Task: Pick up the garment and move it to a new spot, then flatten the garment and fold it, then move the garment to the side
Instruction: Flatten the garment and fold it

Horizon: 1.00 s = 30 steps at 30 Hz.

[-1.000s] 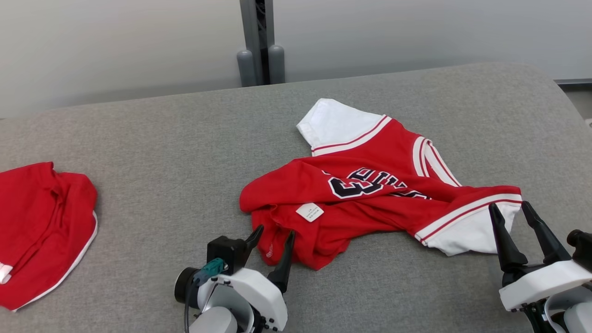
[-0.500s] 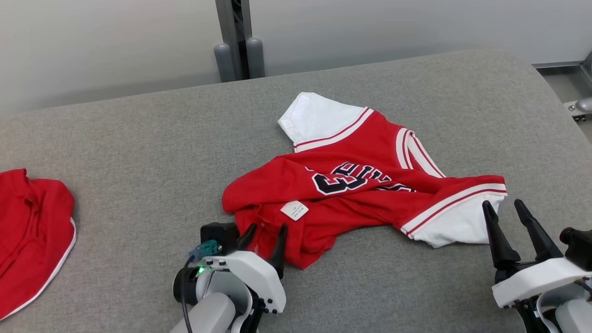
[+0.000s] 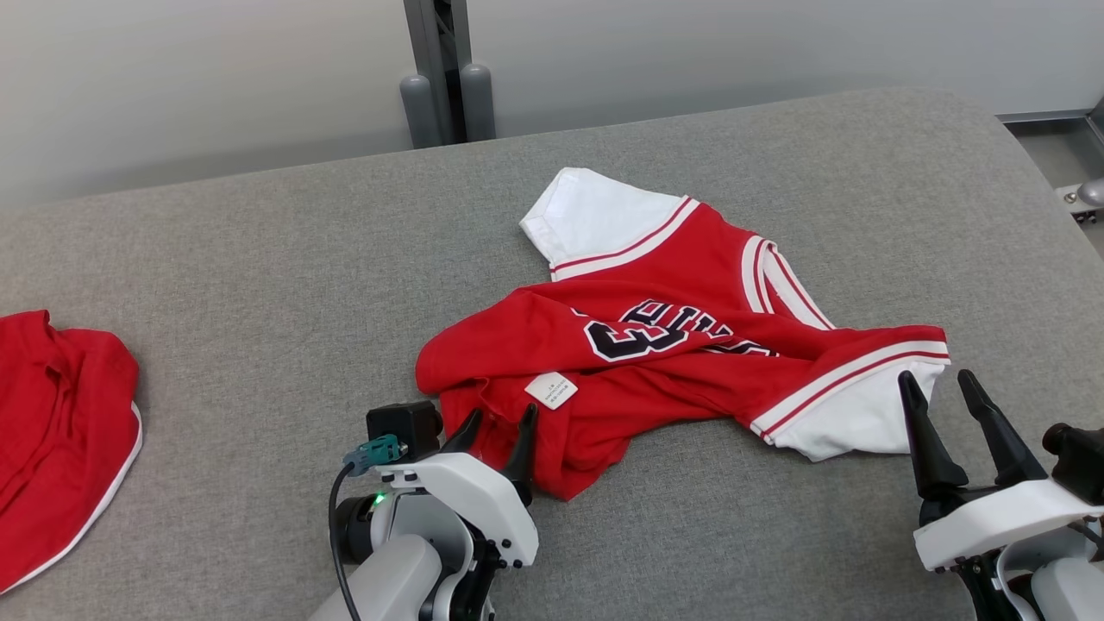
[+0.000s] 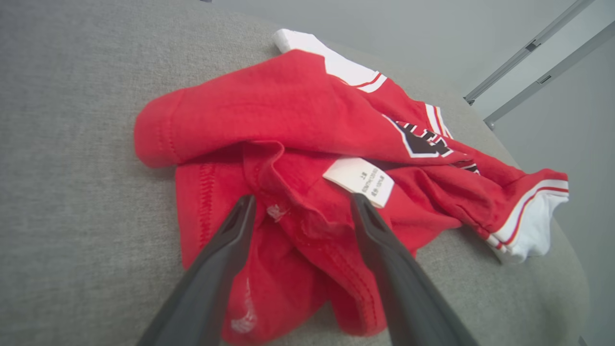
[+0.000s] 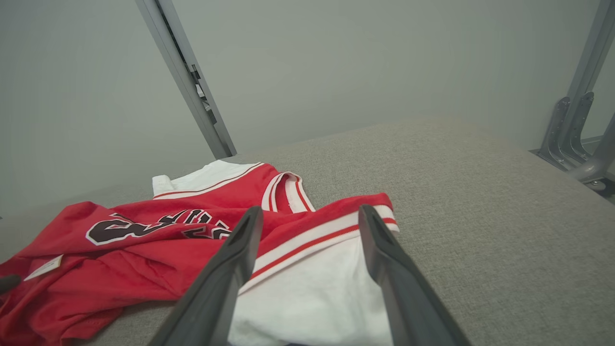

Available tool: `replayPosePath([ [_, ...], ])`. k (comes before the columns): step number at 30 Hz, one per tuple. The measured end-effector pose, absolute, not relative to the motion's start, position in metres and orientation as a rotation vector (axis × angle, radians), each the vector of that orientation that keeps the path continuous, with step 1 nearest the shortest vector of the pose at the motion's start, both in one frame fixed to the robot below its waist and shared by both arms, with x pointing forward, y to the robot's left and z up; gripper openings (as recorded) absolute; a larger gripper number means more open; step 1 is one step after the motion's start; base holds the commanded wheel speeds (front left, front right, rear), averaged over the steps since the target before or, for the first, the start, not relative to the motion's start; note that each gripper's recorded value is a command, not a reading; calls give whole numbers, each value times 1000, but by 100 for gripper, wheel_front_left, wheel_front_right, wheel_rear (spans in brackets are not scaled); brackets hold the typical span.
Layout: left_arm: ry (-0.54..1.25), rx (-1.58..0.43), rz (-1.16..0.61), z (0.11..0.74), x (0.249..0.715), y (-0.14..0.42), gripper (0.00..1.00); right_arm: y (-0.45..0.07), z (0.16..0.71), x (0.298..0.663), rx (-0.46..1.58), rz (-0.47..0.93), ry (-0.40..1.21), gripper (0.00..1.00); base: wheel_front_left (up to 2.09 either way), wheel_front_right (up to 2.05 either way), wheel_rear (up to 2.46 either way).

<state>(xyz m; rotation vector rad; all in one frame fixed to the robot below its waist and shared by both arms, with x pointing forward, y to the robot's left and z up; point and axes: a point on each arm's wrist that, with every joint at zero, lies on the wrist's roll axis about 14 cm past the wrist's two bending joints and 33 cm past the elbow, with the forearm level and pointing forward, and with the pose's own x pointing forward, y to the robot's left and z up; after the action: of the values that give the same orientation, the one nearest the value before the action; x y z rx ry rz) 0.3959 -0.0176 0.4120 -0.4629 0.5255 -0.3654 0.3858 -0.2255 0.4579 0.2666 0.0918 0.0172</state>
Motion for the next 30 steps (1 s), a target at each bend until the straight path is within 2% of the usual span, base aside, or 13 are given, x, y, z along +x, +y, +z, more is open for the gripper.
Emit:
replayPosePath([
  [3, 534, -459, -358, 410, 396, -17, 100, -225, 458, 386, 268, 17, 92, 100, 0, 0, 0],
  [4, 536, -457, -356, 409, 396, -17, 85, -225, 458, 386, 268, 17, 92, 100, 0, 0, 0],
  [6, 531, -473, -347, 411, 399, -16, 3, -225, 458, 385, 269, 15, 91, 100, 0, 0, 0],
  [7, 527, -483, -341, 412, 400, -16, 0, -226, 458, 385, 269, 14, 92, 100, 0, 0, 0],
  [17, 512, -487, -323, 411, 403, -12, 0, -245, 448, 380, 282, -51, 113, 100, 0, 0, 0],
  [23, 469, -497, -296, 417, 406, -3, 0, -263, 414, 361, 203, -69, 243, 100, 0, 0, 0],
  [30, 439, -501, -265, 420, 408, 9, 0, -254, 383, 347, 106, 16, 379, 100, 0, 0, 0],
])
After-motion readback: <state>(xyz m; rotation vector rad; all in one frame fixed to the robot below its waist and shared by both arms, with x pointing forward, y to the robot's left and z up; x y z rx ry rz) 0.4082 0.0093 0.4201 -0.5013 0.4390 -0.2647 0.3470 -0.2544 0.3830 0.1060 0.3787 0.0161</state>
